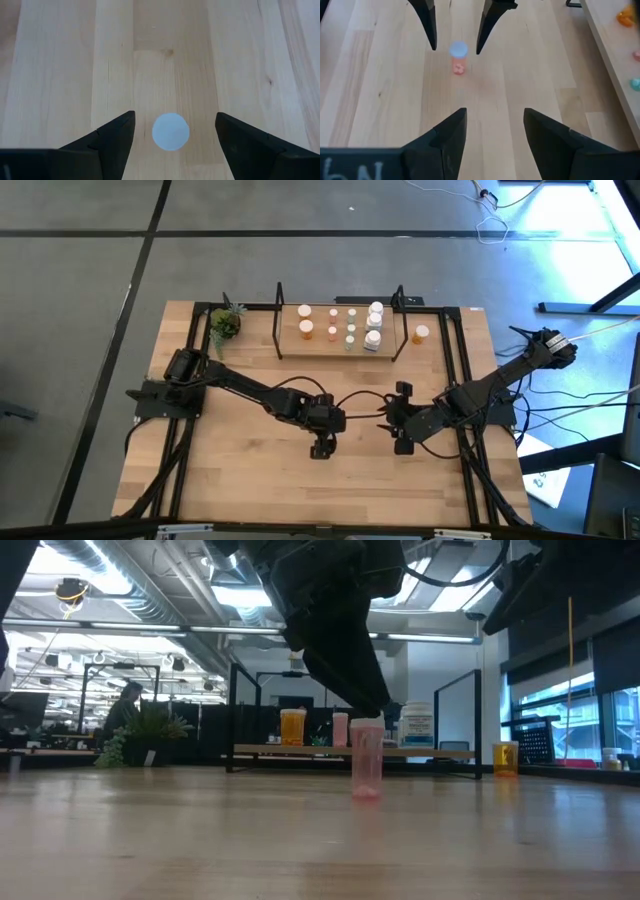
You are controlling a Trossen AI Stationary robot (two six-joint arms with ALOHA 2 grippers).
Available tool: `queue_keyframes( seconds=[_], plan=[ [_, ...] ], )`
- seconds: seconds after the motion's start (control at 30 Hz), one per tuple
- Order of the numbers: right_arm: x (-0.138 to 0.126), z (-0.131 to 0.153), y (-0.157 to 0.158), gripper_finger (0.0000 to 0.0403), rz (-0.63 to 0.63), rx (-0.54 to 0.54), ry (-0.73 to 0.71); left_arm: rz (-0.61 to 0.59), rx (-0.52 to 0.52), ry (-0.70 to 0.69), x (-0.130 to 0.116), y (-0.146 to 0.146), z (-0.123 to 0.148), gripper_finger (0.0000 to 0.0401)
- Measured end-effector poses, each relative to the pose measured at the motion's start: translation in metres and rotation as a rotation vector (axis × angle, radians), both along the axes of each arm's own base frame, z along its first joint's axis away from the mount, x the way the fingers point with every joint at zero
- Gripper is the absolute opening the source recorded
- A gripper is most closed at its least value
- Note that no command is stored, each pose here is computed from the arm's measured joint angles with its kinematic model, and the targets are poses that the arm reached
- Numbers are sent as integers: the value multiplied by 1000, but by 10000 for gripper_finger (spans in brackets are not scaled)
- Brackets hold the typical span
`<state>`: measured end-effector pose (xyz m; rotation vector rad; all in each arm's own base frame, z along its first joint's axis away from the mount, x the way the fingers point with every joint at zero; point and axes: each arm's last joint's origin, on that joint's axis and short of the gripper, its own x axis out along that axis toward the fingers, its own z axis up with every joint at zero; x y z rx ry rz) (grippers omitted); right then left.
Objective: Pick and place medicine bottles onto shelf by color
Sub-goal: Put the pink pill bottle on the shelf aligned with the pink bottles
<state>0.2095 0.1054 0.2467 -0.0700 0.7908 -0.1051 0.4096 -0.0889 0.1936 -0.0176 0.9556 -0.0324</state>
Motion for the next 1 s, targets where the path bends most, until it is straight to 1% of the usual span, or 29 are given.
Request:
queue_keyframes(
  seconds=[0.17,0.33,0.4,0.67,1.0],
  plan=[
    [0,0,0,198,0,0,1,1,2,3,1,0,-3,262],
    [0,0,0,198,0,-2,4,0,13,50,5,0,-21,261],
    [0,0,0,198,0,-4,6,-3,21,78,2,0,-24,261],
    [-1,-1,0,198,0,-5,9,-3,14,30,5,0,-14,261],
    [-1,-1,0,198,-2,-4,10,-4,16,44,4,0,-15,261]
  ],
)
